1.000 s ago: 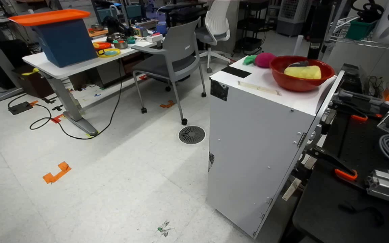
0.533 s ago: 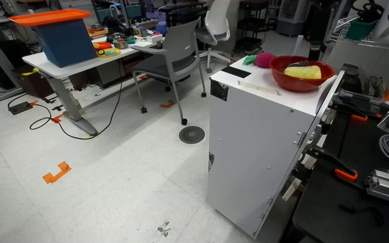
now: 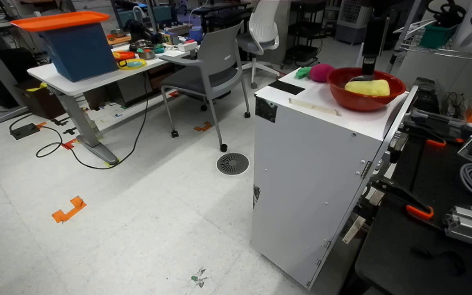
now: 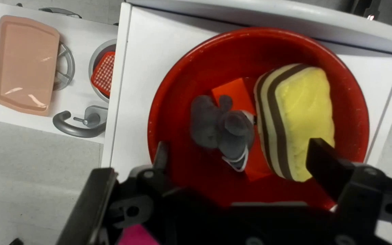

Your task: Remove the yellow object from the orange bowl and put it on the counter

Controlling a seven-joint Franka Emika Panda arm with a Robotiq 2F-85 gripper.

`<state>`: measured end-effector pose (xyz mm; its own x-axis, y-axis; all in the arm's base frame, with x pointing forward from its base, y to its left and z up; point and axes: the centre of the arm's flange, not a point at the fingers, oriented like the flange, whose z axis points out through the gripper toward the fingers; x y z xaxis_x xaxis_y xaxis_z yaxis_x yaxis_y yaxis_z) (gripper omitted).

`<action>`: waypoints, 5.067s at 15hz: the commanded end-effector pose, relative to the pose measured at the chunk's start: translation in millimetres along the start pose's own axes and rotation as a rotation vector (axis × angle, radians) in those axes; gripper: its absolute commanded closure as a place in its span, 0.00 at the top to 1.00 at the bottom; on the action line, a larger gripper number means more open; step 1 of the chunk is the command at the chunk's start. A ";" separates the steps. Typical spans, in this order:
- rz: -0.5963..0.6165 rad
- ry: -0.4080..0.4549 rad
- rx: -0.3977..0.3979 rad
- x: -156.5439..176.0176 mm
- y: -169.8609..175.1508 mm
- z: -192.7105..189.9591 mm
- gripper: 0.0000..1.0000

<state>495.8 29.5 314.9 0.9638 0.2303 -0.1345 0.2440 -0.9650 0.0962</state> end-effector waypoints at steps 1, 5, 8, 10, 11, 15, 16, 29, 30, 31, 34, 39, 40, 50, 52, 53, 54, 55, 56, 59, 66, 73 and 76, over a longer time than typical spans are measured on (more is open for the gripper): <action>-0.033 0.024 -0.016 15.3 -6.7 -1.2 1.00; -0.015 0.021 0.019 18.9 -21.1 3.2 1.00; -0.020 0.020 0.033 17.8 -31.9 5.7 1.00; -0.027 0.009 0.036 18.8 -38.2 9.5 1.00; -0.030 0.008 0.038 18.8 -40.4 10.5 1.00; -0.042 -0.012 0.043 17.8 -45.0 17.4 1.00; -0.041 -0.016 0.045 16.5 -44.1 20.0 1.00; 0.025 0.031 0.097 -0.5 -33.1 20.0 1.00; 0.027 0.035 0.092 -2.5 -32.4 19.3 1.00; 0.028 0.039 0.087 -4.8 -31.6 19.1 1.00; 0.042 0.042 0.085 -12.2 -27.5 19.7 1.00; 0.084 0.041 0.065 -25.2 -20.3 13.7 1.00; 0.098 0.046 0.061 -28.7 -18.5 11.5 1.00; 0.173 0.044 0.073 -38.1 -1.5 12.8 1.00; 0.174 0.040 0.076 -37.0 0.4 14.2 1.00; 0.174 0.039 0.078 -36.5 1.1 14.5 1.00; 0.175 0.037 0.080 -35.7 1.8 15.2 1.00; 0.175 0.035 0.081 -34.7 2.5 16.0 1.00; 0.176 0.032 0.082 -34.2 3.1 16.7 1.00; 0.180 0.027 0.085 -32.6 5.7 18.7 1.00; 0.188 0.014 0.087 -31.2 9.5 27.3 0.49; 0.187 0.022 0.094 -29.4 10.7 28.3 0.01; 0.189 0.024 0.097 -29.6 10.8 28.4 0.00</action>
<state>462.5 12.7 294.8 0.9916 0.0504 -0.1188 0.0548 -0.9979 0.0344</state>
